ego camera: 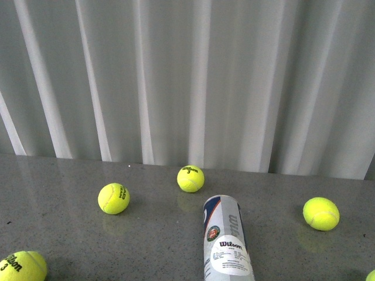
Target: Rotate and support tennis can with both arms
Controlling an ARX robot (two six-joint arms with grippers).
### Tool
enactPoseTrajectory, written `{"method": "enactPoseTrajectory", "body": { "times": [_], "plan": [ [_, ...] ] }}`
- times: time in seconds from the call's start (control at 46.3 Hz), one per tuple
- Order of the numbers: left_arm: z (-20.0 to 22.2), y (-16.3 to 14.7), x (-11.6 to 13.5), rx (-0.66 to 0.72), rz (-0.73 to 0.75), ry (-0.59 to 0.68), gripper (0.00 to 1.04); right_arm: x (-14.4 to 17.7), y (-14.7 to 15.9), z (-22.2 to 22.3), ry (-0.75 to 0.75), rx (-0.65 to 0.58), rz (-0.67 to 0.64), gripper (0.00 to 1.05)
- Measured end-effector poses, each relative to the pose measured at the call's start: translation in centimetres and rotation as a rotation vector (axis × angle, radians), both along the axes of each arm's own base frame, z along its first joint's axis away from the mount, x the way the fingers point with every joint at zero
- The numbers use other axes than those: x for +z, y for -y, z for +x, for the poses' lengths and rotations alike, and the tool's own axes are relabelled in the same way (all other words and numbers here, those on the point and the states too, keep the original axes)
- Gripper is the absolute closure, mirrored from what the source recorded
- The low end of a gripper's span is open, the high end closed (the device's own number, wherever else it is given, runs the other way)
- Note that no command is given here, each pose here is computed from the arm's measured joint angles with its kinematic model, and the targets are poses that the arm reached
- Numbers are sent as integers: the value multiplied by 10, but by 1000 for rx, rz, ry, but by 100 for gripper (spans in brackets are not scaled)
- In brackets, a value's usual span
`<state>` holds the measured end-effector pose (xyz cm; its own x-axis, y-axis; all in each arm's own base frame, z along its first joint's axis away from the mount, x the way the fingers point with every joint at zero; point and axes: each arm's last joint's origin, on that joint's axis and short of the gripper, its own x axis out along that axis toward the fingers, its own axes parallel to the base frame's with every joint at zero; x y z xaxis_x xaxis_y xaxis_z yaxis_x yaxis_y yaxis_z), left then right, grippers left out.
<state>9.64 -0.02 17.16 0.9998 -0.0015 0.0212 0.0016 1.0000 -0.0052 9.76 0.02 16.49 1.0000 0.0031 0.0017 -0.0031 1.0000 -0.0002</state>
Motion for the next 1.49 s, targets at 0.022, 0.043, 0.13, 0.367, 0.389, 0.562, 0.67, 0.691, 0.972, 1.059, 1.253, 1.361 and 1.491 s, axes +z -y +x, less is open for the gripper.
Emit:
{"method": "enactPoseTrajectory", "body": {
  "times": [0.022,0.043,0.13,0.367,0.389,0.562,0.67,0.691,0.972,1.059,1.253,1.361,1.491],
  "plan": [
    [0,0,0,0,0,0,7,0,0,0,0,0,0,7],
    [0,0,0,0,0,0,7,0,0,0,0,0,0,7],
    [0,0,0,0,0,0,7,0,0,0,0,0,0,7],
    [0,0,0,0,0,0,7,0,0,0,0,0,0,7],
    [0,0,0,0,0,0,7,0,0,0,0,0,0,7],
    [0,0,0,0,0,0,7,0,0,0,0,0,0,7],
    [0,0,0,0,0,0,7,0,0,0,0,0,0,7],
    [0,0,0,0,0,0,7,0,0,0,0,0,0,7],
    [0,0,0,0,0,0,7,0,0,0,0,0,0,7],
    [0,0,0,0,0,0,7,0,0,0,0,0,0,7],
    [0,0,0,0,0,0,7,0,0,0,0,0,0,7],
    [0,0,0,0,0,0,7,0,0,0,0,0,0,7],
    [0,0,0,0,0,0,7,0,0,0,0,0,0,7]
  ]
}}
